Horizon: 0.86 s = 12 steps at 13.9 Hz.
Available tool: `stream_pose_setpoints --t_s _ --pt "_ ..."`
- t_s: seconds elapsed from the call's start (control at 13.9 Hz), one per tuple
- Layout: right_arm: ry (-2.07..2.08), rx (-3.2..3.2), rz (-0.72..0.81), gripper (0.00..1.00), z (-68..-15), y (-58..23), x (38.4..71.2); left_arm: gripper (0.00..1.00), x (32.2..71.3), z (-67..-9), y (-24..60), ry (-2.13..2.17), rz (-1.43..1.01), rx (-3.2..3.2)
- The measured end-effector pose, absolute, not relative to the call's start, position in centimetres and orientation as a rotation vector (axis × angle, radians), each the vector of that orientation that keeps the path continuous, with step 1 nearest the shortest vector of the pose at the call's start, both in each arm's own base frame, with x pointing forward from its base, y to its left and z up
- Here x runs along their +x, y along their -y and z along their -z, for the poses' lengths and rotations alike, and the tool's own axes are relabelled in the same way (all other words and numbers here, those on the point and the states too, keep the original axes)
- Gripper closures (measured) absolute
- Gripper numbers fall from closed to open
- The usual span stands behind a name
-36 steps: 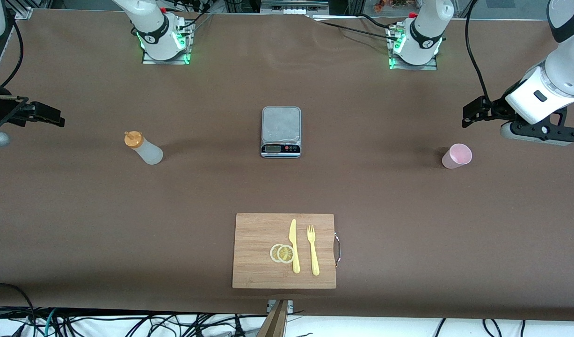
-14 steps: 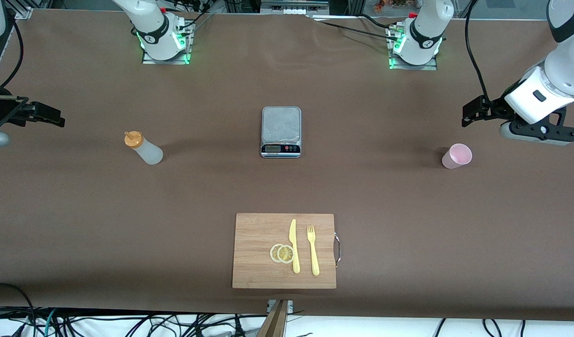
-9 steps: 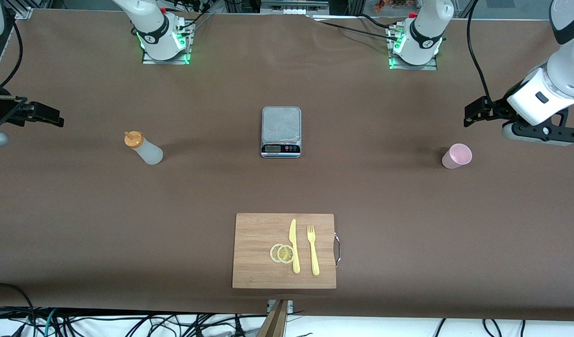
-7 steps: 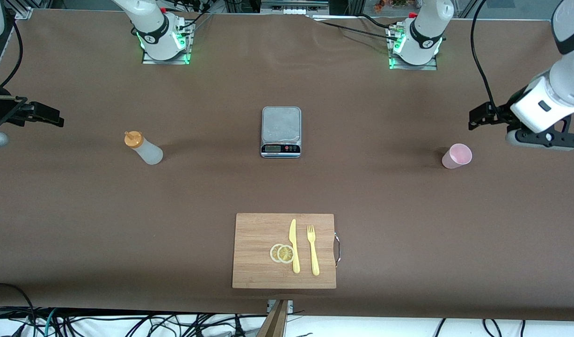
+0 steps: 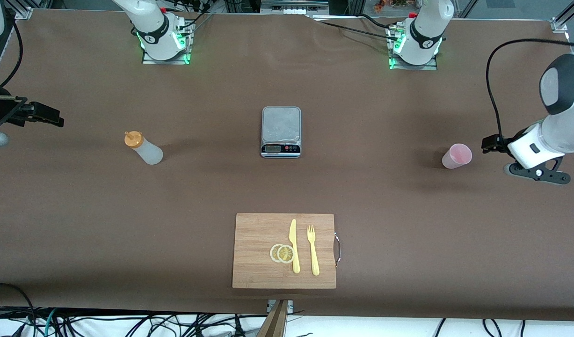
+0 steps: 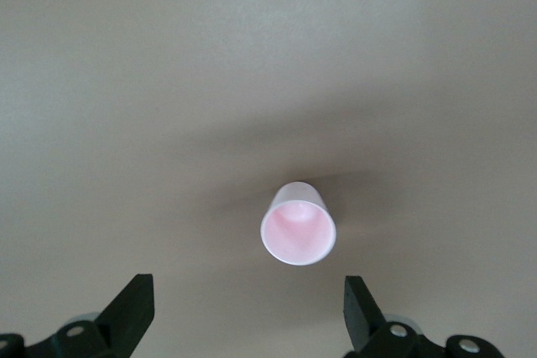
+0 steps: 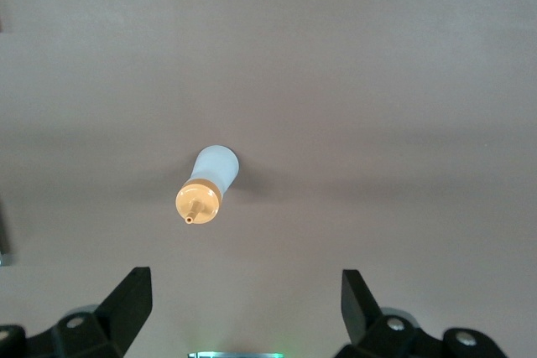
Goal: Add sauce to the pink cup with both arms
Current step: 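Lower the left gripper onto the pink cup and close it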
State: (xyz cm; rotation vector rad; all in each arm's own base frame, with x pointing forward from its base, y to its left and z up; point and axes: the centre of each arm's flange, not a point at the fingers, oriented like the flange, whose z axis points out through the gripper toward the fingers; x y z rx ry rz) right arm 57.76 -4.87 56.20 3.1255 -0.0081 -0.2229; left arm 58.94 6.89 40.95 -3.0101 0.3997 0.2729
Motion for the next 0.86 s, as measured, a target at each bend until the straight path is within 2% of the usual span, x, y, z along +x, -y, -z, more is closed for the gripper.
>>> stream_pose_setpoints --t_s 0.36,0.5,0.65,0.86 --pt "0.008 3.126 0.223 0.00 -56.2 4.9 57.8 0.00 55.7 -31.7 -9.6 -0.502 -0.187 -3.016" --pt "0.008 3.126 0.223 0.00 -56.2 4.9 57.8 0.04 54.0 -28.7 -9.8 -0.520 -0.160 -3.021" --pt "0.008 3.126 0.223 0.00 -56.2 4.9 57.8 0.17 52.8 -26.5 -9.6 -0.539 -0.147 -3.024" --pt "0.008 3.126 0.223 0.00 -56.2 4.9 57.8 0.18 52.4 -24.5 -9.8 -0.550 -0.164 -3.030"
